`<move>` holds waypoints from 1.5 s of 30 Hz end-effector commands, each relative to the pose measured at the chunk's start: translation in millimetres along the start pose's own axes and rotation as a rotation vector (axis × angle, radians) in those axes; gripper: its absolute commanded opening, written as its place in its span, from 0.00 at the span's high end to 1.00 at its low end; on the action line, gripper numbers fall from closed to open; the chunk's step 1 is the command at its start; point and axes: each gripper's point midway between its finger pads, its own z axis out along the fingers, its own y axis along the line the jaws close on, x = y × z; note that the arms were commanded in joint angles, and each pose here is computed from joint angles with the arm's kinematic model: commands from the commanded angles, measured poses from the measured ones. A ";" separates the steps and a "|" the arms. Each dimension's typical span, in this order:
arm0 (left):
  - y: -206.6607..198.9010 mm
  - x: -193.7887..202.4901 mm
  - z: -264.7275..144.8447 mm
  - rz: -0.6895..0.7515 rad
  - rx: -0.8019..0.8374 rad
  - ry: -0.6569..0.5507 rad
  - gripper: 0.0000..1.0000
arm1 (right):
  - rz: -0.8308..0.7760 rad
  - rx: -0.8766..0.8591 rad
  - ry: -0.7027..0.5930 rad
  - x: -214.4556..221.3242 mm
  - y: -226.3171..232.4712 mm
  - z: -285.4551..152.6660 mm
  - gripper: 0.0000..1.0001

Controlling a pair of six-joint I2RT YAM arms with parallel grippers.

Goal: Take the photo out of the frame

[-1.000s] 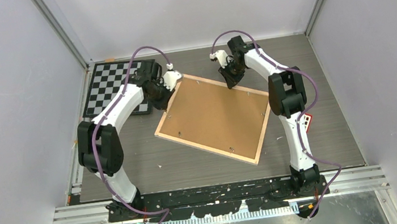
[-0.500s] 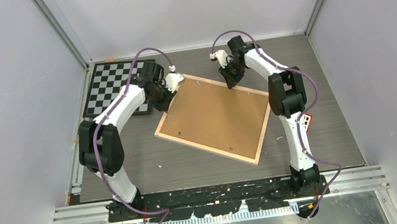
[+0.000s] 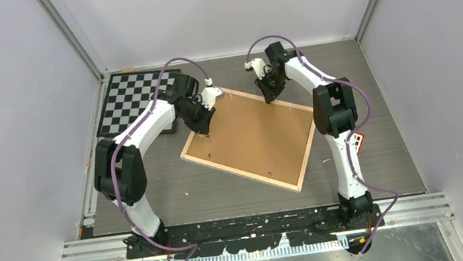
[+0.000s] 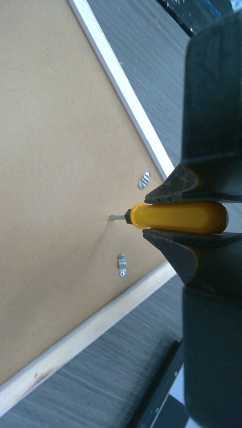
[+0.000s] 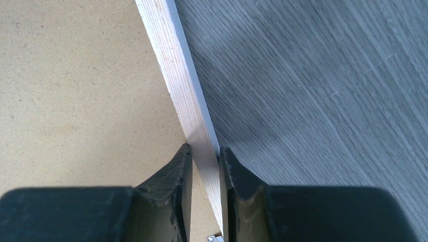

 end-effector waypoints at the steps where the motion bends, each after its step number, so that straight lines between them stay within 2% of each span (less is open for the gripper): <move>1: -19.3 -1.1 7.9 -0.099 0.080 -0.016 1.00 | 0.074 0.004 -0.002 -3.9 8.4 5.2 1.00; 3: -19.9 -10.6 2.0 -0.098 0.078 -0.052 1.00 | 0.097 0.007 -0.016 -11.4 8.6 -0.5 0.98; 4: -19.3 -15.4 -1.7 -0.098 0.075 -0.071 1.00 | 0.113 0.014 -0.029 -16.8 7.2 -5.7 0.92; 7: -15.0 -30.6 -15.6 -0.097 0.063 -0.126 1.00 | 0.177 0.052 -0.109 -40.5 3.0 -35.6 0.64; 9: -8.8 -38.2 -23.0 -0.113 0.054 -0.154 1.00 | 0.254 0.080 -0.177 -50.5 -0.1 -57.2 0.39; 10: -5.6 -41.2 -25.9 -0.125 0.052 -0.165 1.00 | 0.295 0.095 -0.217 -55.6 -2.3 -70.3 0.34; 11: -2.9 -43.6 -28.5 -0.135 0.051 -0.174 1.00 | 0.340 0.105 -0.246 -57.4 -4.5 -82.8 0.32; 16: 6.8 -50.9 -38.5 -0.157 0.039 -0.207 1.00 | 0.653 0.143 -0.300 -26.9 -9.4 -136.8 0.30; 19: 9.0 -51.4 -40.8 -0.170 0.036 -0.216 1.00 | 0.815 0.153 -0.269 16.2 7.1 -149.0 0.29; 22: 8.1 -50.2 -41.5 -0.174 0.045 -0.215 1.00 | 0.912 0.156 -0.200 59.4 32.4 -153.5 0.30; 30: 6.8 -51.5 -40.8 -0.183 0.058 -0.211 1.00 | 1.037 0.152 -0.052 141.4 89.0 -137.4 0.31; 39: 5.9 -52.1 -45.8 -0.181 0.051 -0.215 1.00 | 1.102 0.196 0.081 186.2 100.6 -110.8 0.46; 45: 4.7 -49.4 -47.5 -0.181 0.043 -0.219 1.00 | 1.128 0.185 0.118 185.2 94.7 -93.8 0.52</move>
